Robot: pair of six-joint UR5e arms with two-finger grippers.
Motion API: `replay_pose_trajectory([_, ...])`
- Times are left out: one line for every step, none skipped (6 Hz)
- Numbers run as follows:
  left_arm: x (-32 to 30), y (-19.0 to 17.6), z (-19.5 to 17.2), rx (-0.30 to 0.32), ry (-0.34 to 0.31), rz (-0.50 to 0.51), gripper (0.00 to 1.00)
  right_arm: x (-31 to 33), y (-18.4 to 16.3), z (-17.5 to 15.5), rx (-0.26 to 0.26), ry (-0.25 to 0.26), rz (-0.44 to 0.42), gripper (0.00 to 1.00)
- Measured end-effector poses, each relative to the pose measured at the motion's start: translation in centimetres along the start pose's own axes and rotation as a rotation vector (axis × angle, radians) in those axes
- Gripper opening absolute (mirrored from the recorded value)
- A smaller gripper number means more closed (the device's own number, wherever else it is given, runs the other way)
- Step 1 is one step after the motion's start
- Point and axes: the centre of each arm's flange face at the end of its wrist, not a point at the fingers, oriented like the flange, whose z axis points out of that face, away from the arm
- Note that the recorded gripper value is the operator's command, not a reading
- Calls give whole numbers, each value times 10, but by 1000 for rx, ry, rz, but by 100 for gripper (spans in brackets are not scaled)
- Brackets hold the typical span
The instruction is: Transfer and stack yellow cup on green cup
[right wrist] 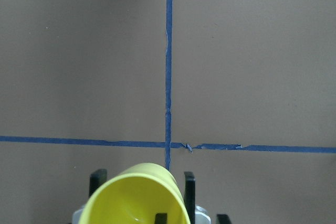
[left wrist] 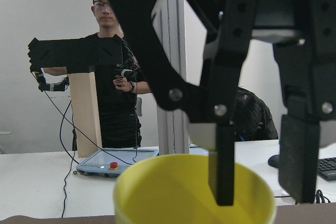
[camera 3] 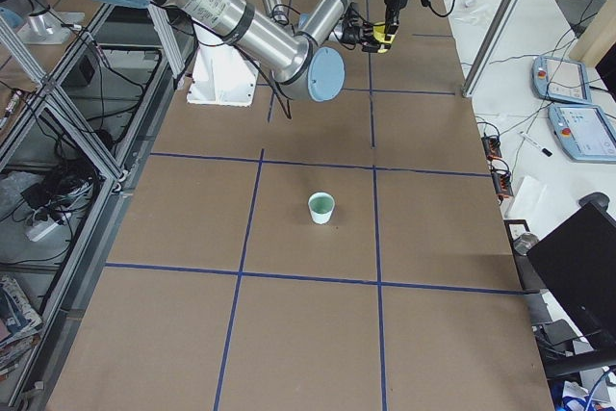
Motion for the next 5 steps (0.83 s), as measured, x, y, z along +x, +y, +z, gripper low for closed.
replay_pose_trajectory([0, 0, 0, 0, 0, 0, 39, 0, 0, 2, -3, 2, 1, 42])
replay_pose_trajectory([0, 0, 0, 0, 0, 0, 39, 0, 0, 3, -4, 3, 1, 39])
replay_pose_trajectory([0, 0, 0, 0, 0, 0, 39, -1, 0, 3, -5, 3, 4, 39])
replay_pose_trajectory([0, 0, 0, 0, 0, 0, 39, -2, 1, 4, -5, 2, 5, 36])
replay_pose_trajectory([0, 0, 0, 0, 0, 0, 39, -2, 1, 4, -5, 2, 7, 5])
